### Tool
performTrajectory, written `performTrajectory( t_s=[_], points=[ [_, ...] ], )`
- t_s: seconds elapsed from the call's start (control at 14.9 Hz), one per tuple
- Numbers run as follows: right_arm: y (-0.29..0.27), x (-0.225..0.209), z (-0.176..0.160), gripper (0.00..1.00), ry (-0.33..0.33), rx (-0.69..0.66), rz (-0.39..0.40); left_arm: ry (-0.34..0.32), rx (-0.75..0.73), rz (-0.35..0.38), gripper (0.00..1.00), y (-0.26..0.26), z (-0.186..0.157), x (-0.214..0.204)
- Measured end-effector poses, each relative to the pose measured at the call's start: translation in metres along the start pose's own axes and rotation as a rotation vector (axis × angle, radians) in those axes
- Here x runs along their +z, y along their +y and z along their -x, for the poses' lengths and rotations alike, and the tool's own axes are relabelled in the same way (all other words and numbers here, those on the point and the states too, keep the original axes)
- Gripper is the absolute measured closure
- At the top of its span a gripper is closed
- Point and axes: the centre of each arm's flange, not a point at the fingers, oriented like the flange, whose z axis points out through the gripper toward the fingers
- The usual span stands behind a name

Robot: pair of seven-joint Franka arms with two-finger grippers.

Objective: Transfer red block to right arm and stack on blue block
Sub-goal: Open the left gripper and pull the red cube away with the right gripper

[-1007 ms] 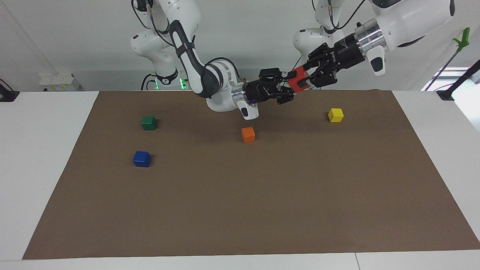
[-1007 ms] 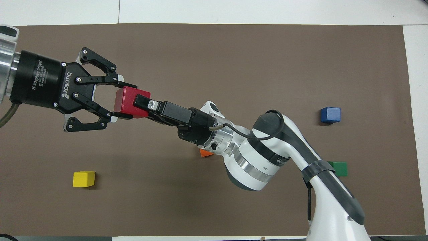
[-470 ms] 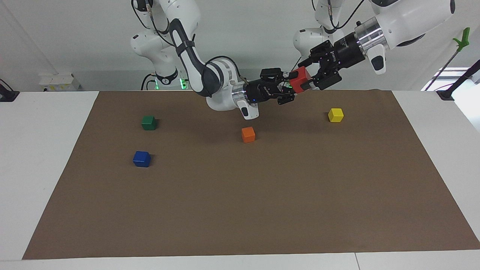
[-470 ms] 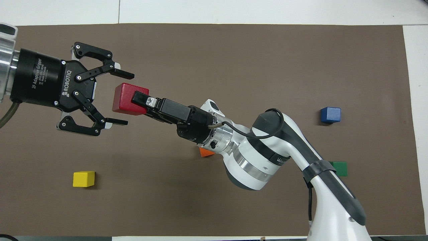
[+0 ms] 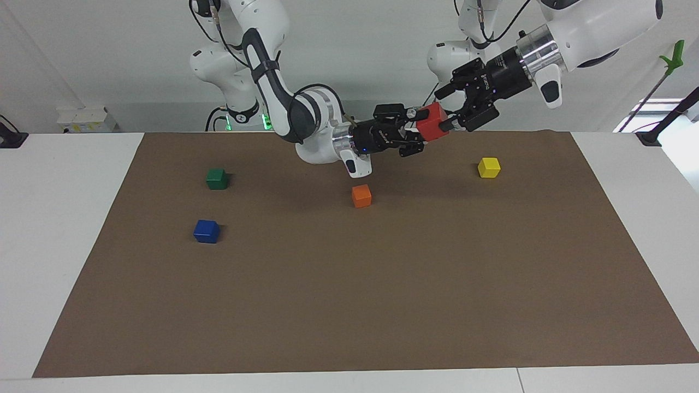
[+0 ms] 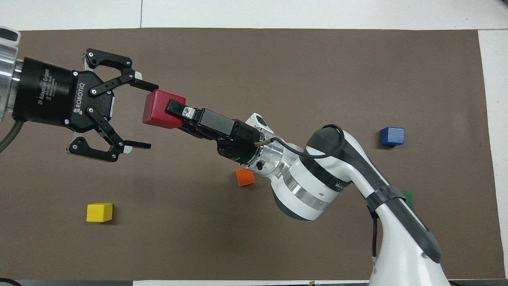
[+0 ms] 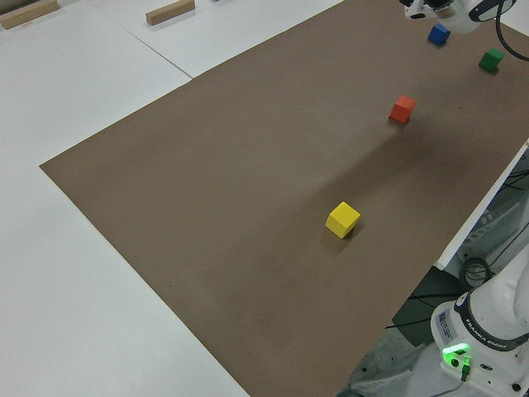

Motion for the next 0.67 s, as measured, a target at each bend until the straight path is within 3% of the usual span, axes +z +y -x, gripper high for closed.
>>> performTrajectory(
  t_s=[0.34, 0.67],
  points=[
    [-0.022, -0.026, -0.043, 0.44, 0.021, -0.009, 0.070, 0.004, 0.002, 0.002, 0.00, -0.001, 0.001, 0.000],
    [-0.068, -0.046, -0.073, 0.44, 0.055, 0.007, 0.120, 0.062, 0.011, 0.012, 0.00, -0.004, -0.002, -0.004]
  ],
)
